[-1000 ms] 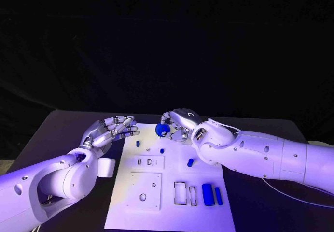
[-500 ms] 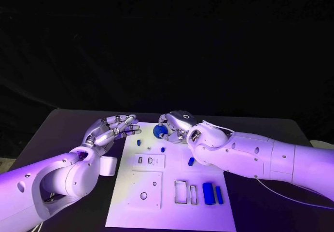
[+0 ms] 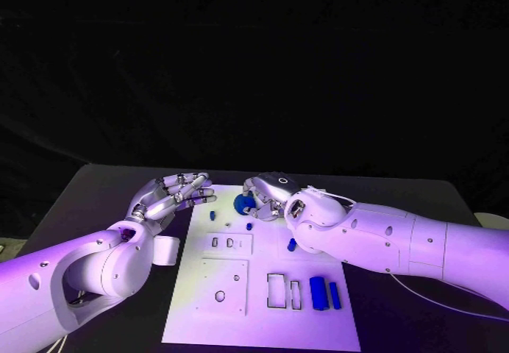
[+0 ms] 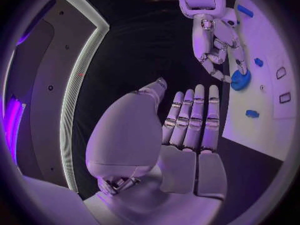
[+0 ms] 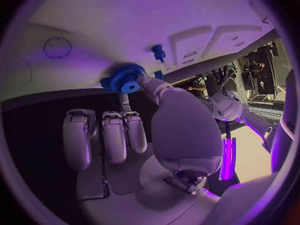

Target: Assemble the parts on the task board

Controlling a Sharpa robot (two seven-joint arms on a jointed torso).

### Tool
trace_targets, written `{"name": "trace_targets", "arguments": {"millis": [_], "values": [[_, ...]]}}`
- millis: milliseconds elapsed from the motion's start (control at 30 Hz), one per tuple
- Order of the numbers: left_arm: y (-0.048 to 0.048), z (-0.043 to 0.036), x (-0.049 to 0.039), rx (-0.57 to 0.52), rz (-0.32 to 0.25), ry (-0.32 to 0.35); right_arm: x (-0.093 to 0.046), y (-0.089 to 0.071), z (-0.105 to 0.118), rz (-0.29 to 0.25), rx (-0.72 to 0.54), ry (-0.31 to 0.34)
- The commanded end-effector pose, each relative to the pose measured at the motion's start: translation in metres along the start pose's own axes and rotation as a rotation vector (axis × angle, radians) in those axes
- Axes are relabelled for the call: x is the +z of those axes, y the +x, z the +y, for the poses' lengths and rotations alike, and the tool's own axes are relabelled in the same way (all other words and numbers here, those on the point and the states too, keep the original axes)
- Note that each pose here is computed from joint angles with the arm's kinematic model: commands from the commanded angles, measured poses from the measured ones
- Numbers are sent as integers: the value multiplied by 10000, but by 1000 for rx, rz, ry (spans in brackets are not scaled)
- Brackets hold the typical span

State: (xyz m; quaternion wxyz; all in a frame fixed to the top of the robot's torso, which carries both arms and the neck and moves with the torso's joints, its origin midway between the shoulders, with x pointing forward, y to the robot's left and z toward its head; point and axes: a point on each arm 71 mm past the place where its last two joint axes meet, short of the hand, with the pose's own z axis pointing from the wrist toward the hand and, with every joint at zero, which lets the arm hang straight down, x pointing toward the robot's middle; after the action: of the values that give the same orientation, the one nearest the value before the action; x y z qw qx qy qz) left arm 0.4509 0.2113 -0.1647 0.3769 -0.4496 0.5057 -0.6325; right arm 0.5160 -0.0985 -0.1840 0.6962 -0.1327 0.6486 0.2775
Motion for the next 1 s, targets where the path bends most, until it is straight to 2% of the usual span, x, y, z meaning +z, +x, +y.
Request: {"name": "trace_targets", "arguments": {"millis": [33,367,1000], "values": [[23,-12,2,-10,17,6,-6,34,3,28,-12,-1],[19,-11,1,-10,17,4,5,43,-18,28,-6,11],[4,-12,-3,-7,12,1,-19,70,-71,76,19,25]]}}
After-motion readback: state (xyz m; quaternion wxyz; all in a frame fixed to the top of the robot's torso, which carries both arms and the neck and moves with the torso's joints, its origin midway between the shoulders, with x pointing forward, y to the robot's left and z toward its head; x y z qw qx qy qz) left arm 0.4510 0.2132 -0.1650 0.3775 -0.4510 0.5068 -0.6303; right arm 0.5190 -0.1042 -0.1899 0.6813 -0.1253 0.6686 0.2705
